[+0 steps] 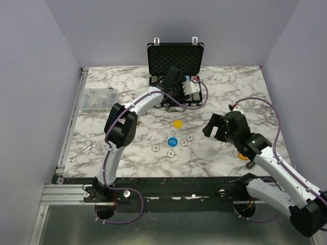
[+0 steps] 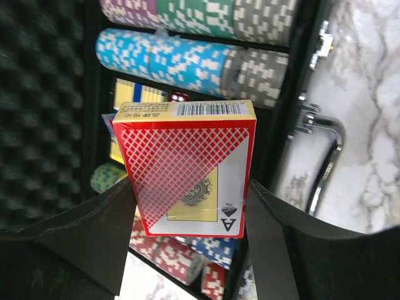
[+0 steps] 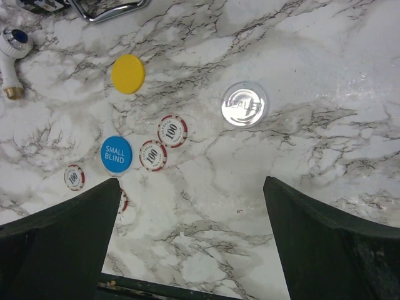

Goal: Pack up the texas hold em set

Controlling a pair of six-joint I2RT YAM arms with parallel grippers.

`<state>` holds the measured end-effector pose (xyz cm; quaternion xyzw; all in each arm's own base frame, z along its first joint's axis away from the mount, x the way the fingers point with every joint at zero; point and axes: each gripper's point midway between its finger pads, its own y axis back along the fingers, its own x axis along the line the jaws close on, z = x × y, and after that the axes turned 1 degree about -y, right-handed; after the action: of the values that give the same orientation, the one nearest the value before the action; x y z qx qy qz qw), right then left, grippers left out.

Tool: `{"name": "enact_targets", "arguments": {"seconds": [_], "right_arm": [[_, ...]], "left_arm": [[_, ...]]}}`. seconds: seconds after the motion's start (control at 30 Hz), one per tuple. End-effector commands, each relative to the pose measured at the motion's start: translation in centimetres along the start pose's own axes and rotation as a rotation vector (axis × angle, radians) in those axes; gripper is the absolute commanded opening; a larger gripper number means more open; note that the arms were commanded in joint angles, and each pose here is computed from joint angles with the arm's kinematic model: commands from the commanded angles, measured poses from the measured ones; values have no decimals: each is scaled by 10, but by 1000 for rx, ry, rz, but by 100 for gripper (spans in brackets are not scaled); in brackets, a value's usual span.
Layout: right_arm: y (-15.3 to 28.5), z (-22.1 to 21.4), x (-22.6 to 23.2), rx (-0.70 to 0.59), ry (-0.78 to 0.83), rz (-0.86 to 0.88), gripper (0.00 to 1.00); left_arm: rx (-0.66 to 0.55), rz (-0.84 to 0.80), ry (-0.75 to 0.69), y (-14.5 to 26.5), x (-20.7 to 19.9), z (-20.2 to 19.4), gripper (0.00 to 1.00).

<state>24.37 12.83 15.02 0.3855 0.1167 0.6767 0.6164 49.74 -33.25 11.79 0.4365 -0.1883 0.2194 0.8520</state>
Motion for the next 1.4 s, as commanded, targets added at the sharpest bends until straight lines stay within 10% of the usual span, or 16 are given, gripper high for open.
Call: {"name": "enact_targets", "arguments": {"seconds": [0.0, 0.87, 1.37], "right_arm": [[1, 5, -6, -8, -4, -54, 100], [-11, -7, -11, 23, -13, -74, 100], [-21, -15, -10, 49, -4, -64, 100]], "left_arm": [[-72, 90, -106, -1, 35, 28, 36], [29, -68, -125, -31, 14, -18, 51], [3, -87, -80, -14, 11, -15, 86]]}}
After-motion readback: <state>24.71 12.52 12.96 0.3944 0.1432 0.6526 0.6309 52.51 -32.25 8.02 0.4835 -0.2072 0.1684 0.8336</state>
